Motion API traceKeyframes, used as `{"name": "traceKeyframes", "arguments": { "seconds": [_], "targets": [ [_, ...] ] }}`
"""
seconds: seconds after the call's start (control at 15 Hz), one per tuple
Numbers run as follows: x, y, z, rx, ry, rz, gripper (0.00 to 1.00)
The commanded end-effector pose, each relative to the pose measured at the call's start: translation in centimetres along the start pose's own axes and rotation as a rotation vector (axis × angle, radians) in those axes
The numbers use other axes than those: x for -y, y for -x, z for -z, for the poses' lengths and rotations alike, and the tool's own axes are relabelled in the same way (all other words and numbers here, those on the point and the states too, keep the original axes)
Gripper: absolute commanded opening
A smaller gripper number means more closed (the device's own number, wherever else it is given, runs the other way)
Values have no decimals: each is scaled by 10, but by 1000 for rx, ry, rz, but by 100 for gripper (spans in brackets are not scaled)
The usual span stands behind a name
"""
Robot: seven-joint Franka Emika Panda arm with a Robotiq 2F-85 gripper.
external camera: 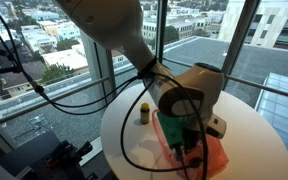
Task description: Remove the blue box from the plastic and put it on the table
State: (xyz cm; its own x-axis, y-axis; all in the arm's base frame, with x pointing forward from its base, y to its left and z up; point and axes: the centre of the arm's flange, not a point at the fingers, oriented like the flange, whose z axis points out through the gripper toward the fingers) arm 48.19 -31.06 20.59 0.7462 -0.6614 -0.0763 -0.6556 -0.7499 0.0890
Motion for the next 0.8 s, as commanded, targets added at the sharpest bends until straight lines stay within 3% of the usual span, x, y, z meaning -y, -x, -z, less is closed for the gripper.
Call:
{"name": "traceKeyframes", "arguments": {
  "seconds": [0.0, 0.73],
  "targets": [
    [1, -1, -5, 2, 8, -20, 100],
    [17, -14, -8, -8, 12, -4, 100]
  ]
}}
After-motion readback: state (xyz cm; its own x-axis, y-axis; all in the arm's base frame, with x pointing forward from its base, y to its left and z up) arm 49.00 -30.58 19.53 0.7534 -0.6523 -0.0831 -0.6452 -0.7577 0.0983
